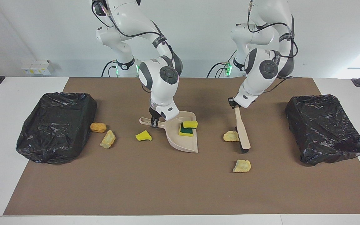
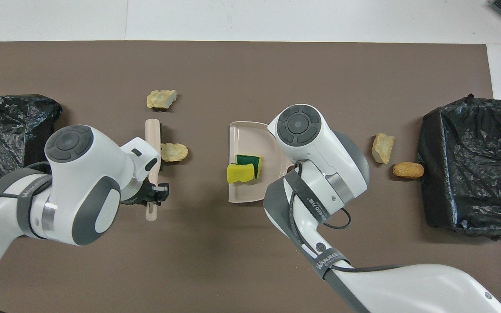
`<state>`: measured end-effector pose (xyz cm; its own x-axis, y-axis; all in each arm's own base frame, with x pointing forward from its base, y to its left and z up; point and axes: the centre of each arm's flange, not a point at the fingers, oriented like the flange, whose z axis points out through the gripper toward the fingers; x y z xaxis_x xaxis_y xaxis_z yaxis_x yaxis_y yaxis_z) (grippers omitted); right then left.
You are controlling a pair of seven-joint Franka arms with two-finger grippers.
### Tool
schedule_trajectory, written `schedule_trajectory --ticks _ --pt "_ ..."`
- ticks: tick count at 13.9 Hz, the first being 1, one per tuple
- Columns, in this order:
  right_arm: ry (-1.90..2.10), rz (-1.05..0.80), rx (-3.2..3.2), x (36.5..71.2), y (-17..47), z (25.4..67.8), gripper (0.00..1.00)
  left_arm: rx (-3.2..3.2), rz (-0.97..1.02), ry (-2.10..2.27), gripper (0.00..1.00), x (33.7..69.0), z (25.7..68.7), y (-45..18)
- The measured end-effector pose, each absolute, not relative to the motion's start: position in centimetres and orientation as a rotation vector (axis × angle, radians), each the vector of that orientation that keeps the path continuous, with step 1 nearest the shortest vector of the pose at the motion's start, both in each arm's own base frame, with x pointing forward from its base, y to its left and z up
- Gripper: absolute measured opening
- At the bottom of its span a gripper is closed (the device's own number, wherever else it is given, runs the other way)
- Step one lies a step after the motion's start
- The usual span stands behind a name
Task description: Sweep and dump trash in bin
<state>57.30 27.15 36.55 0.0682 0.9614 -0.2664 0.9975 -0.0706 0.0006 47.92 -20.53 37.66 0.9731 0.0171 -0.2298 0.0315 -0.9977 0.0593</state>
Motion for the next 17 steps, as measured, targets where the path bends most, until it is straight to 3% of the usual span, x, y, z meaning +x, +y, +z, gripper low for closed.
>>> schedule_trajectory --ticks 9,17 --pt "2.005 -0.286 2.156 57.3 27.0 36.2 0.33 2.932 -0.294 0.094 0.27 42.3 38.2 -33.6" --pt "2.006 -0.280 2.155 57.2 26.9 35.8 0.33 2.845 -0.330 0.197 0.27 41.8 38.6 -34.9"
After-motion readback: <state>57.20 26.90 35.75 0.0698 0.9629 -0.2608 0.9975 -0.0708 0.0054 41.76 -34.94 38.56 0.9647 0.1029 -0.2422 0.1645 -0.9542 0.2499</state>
